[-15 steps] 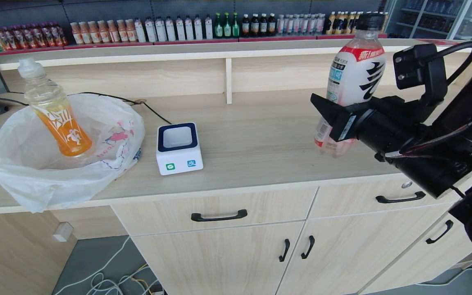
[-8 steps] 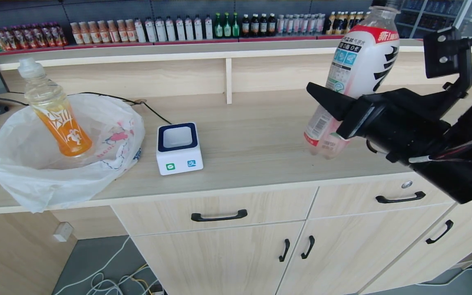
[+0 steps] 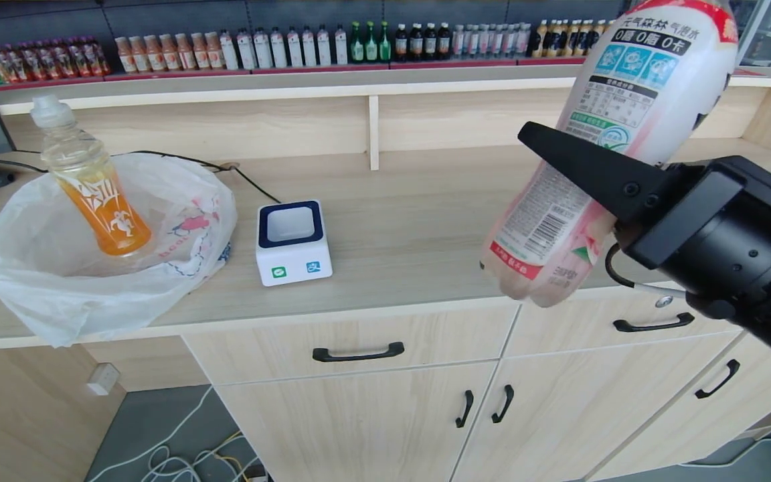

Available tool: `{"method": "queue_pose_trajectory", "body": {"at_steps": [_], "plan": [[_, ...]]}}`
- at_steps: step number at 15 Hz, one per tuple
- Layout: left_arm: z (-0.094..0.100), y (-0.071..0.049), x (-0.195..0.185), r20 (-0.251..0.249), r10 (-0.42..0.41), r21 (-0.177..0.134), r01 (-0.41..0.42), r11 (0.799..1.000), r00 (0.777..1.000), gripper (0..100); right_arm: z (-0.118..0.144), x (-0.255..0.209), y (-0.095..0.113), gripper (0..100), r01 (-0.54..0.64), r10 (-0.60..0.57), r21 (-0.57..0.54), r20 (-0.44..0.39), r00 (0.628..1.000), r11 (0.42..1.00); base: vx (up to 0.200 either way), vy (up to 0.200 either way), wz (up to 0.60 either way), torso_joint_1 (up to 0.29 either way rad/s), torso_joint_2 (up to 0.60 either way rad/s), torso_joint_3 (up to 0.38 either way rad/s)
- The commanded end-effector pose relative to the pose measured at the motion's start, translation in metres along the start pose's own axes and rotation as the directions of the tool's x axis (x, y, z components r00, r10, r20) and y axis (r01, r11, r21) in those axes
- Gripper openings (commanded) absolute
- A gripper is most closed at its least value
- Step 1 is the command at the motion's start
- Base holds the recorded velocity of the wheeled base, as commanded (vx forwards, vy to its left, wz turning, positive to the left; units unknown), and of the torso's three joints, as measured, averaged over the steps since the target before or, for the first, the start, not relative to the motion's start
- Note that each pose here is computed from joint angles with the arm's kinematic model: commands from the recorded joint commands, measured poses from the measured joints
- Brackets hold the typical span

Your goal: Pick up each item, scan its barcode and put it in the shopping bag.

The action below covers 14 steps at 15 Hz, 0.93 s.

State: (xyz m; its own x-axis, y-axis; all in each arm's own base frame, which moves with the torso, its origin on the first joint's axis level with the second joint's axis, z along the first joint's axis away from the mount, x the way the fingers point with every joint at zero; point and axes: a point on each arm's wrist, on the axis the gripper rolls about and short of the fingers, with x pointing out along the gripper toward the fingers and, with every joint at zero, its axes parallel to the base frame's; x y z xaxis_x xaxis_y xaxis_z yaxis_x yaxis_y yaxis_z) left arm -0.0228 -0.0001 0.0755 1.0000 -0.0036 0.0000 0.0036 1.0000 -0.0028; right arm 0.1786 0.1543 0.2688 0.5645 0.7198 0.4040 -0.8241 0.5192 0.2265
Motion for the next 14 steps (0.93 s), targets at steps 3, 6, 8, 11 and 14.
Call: {"method": "queue_pose_trajectory", "body": {"at_steps": [3,6,8,11,14], "plan": [[0.0,0.0,0.0,0.002,0.001,0.0,-0.001,1.0,1.0,100,-0.015,0.003,0.004,0,-0.077,0.076,0.101,0.008,0.997,0.992,0.0,0.0,0.0,0.0,0.0,0.0],[0.0,0.0,0.0,0.002,0.001,0.0,-0.001,1.0,1.0,100,-0.023,0.009,0.003,0,-0.111,0.115,0.172,-0.013,0.993,0.979,0.0,0.0,0.0,0.0,0.0,0.0],[0.0,0.0,0.0,0.002,0.001,0.0,-0.001,1.0,1.0,100,-0.034,0.016,0.009,0,-0.156,0.158,0.221,0.007,0.987,0.963,0.0,0.0,0.0,0.0,0.0,0.0],[0.0,0.0,0.0,0.002,0.001,0.0,-0.001,1.0,1.0,100,-0.05,0.023,0.018,0,-0.232,0.226,0.254,0.051,0.973,0.939,0.0,0.0,0.0,0.0,0.0,0.0],[0.0,0.0,0.0,0.002,0.001,0.0,-0.001,1.0,1.0,100,-0.051,0.025,0.029,0,-0.311,0.313,0.274,0.037,0.949,0.91,0.0,0.0,0.0,0.0,0.0,0.0]]}}
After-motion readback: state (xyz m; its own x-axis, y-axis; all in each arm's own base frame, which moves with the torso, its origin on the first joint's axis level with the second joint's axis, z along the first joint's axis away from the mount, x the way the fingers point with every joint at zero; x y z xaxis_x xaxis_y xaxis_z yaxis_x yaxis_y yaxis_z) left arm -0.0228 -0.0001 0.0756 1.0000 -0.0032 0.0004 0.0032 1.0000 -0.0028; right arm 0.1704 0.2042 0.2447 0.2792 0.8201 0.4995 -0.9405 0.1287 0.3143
